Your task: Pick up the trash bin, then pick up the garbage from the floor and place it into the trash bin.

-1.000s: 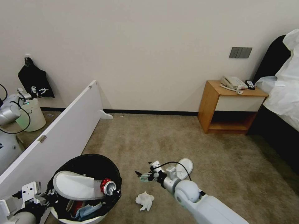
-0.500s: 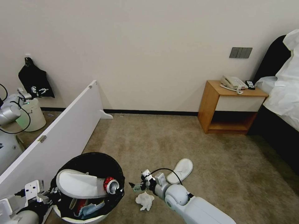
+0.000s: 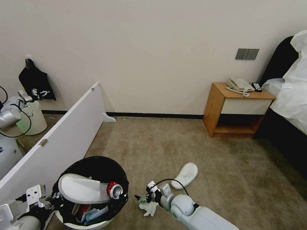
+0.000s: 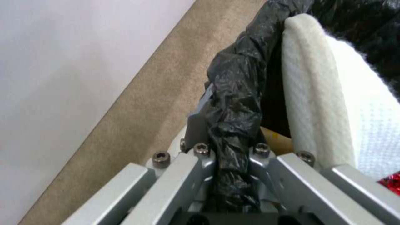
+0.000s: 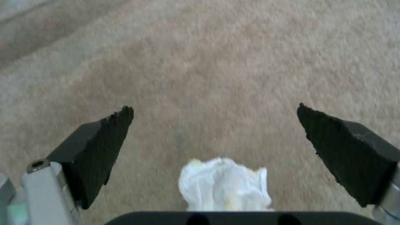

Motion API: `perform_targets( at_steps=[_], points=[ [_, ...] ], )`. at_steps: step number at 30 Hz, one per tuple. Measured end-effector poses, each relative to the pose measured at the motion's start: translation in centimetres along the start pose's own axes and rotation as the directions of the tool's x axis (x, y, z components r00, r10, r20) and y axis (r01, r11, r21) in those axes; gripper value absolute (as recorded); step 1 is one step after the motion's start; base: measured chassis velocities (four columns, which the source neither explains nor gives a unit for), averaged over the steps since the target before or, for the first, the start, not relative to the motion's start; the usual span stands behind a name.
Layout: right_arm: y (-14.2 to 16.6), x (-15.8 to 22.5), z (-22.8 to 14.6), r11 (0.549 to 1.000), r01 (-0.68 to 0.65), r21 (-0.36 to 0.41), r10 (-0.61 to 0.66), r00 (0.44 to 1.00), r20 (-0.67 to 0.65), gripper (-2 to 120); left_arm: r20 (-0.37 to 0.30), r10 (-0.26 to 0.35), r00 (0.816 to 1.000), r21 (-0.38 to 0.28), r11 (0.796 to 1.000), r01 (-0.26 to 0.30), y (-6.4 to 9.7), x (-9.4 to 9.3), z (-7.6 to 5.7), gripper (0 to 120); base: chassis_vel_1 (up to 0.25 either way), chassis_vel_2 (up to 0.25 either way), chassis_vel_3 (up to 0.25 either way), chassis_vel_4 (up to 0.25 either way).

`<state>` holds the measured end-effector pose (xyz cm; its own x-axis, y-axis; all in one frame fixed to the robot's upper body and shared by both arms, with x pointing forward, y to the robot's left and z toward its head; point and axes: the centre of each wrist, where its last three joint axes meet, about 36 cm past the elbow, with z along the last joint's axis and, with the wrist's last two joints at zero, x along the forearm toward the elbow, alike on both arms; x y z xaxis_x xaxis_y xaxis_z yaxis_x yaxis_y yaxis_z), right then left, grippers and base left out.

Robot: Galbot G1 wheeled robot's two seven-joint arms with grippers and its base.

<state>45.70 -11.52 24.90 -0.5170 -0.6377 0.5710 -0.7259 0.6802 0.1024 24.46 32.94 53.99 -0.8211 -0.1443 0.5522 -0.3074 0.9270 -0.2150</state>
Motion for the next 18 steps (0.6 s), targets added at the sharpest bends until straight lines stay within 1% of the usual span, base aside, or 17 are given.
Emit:
perform_targets(
  at_steps=[7, 10, 18],
  points=[
    [-0.3, 1.3, 1.3, 1.0, -0.005, -0.014, 0.005, 1.0, -0.03, 100, 0.0, 0.001, 1.0, -0.001, 1.0, -0.001, 0.0, 0.0, 0.0, 2, 0.0, 0.0, 0.0, 0.0],
    [-0.3, 1.4, 1.7, 1.0, -0.011, -0.019, 0.01, 0.999, -0.035, 100, 0.0, 0.002, 1.0, -0.001, 1.0, -0.002, 0.0, 0.0, 0.0, 2, 0.0, 0.0, 0.0, 0.0],
    [-0.5, 1.5, 4.1, 0.998, -0.038, -0.048, 0.034, 0.996, -0.084, 100, -0.002, 0.006, 1.0, -0.002, 1.0, -0.006, 0.0, -0.2, -0.1, 2, 0.0, 0.0, 0.0, 0.0]
  ],
)
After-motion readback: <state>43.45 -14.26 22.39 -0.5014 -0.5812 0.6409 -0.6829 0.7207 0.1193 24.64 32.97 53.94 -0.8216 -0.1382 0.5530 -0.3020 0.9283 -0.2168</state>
